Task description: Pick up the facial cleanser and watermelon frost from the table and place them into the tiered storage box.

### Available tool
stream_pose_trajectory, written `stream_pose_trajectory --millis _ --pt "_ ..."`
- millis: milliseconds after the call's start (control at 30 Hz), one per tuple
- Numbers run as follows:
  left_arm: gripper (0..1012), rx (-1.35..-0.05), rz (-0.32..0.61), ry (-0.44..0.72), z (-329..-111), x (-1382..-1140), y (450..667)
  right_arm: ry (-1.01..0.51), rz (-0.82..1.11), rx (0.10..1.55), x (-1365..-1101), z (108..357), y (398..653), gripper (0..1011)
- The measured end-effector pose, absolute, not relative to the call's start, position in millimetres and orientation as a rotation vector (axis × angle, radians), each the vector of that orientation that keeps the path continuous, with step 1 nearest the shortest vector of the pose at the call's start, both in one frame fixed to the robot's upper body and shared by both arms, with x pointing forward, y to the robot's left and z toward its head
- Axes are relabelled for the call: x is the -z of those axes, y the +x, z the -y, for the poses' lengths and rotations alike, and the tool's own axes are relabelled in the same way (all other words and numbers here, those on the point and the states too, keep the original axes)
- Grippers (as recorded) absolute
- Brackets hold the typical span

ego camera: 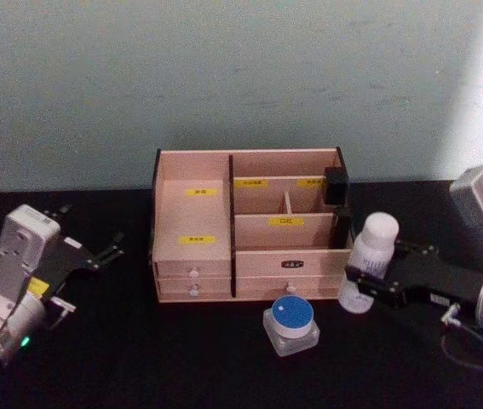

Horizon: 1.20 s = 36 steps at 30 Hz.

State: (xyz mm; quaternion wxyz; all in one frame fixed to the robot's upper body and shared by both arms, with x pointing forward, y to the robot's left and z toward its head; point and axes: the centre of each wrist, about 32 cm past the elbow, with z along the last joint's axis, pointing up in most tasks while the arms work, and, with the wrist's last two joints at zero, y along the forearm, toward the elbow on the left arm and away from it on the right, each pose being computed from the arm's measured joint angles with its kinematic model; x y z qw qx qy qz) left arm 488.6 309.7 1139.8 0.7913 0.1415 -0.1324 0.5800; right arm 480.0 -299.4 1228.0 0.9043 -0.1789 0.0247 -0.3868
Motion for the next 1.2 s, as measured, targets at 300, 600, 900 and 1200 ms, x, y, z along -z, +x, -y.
stream_pose_trajectory --millis 300,600,900,1200 --pt "1001 -1.248 0.285 0.304 -309.7 -1139.8 488.6 -0.335 -0.004 0.818 -1253.6 291.9 500.0 594" --pt "1001 -1.248 0.285 0.304 -309.7 -1139.8 488.6 -0.317 0.051 0.818 -1273.6 276.8 529.1 595" --pt "1001 -1.248 0.285 0.304 -309.7 -1139.8 488.6 -0.307 0.06 0.792 -1283.2 256.3 556.2 594" --pt "1001 -1.248 0.285 0.304 -309.7 -1139.8 488.6 -0.314 0.035 0.767 -1281.4 238.3 576.5 594"
